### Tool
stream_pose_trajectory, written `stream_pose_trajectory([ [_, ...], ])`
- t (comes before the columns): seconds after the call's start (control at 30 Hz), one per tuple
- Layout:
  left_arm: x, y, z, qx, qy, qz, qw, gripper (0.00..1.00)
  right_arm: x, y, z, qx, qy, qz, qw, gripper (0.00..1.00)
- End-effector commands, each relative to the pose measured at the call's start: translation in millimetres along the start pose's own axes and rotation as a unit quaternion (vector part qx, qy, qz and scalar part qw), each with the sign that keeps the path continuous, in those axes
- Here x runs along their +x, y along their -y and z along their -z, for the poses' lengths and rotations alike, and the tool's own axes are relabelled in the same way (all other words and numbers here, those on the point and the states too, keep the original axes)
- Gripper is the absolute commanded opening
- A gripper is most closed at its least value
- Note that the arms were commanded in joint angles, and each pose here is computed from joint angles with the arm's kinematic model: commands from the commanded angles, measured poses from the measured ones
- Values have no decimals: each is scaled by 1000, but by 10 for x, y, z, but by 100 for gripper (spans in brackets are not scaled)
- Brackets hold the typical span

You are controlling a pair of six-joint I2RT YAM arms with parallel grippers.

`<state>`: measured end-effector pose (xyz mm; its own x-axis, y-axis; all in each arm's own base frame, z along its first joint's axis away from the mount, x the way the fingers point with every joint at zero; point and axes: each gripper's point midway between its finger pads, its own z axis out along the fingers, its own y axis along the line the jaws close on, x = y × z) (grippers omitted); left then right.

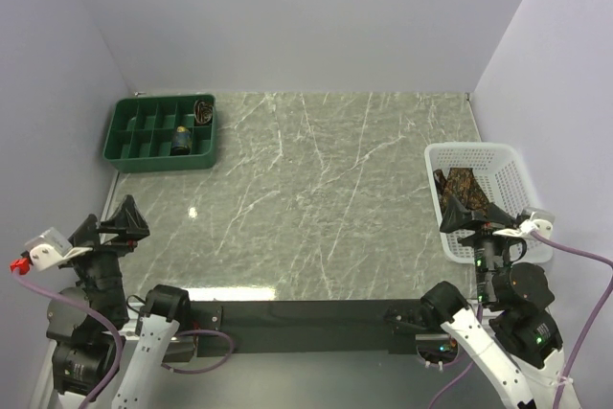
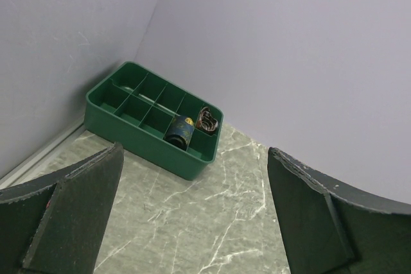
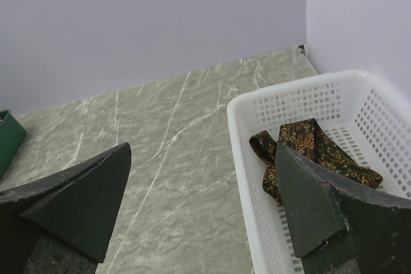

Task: Roll the ties
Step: Place the rolled tie into the container

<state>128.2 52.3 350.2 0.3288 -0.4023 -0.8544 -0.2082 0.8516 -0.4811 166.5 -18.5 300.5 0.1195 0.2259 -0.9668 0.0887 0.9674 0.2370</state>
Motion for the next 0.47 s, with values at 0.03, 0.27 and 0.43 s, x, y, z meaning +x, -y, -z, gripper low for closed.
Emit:
stream_pose_trajectory([
  [0.03,-187,-25,111,10,45,34,998,99,-375,142,229,-12,75,-47,996,99],
  [0.27,-192,-28,109,8,44,30,999,99,-399,159,243,-11,81,-50,995,99],
  [0.43,-185,-47,108,5,47,29,998,99,-410,176,255,-9,83,-50,995,100],
])
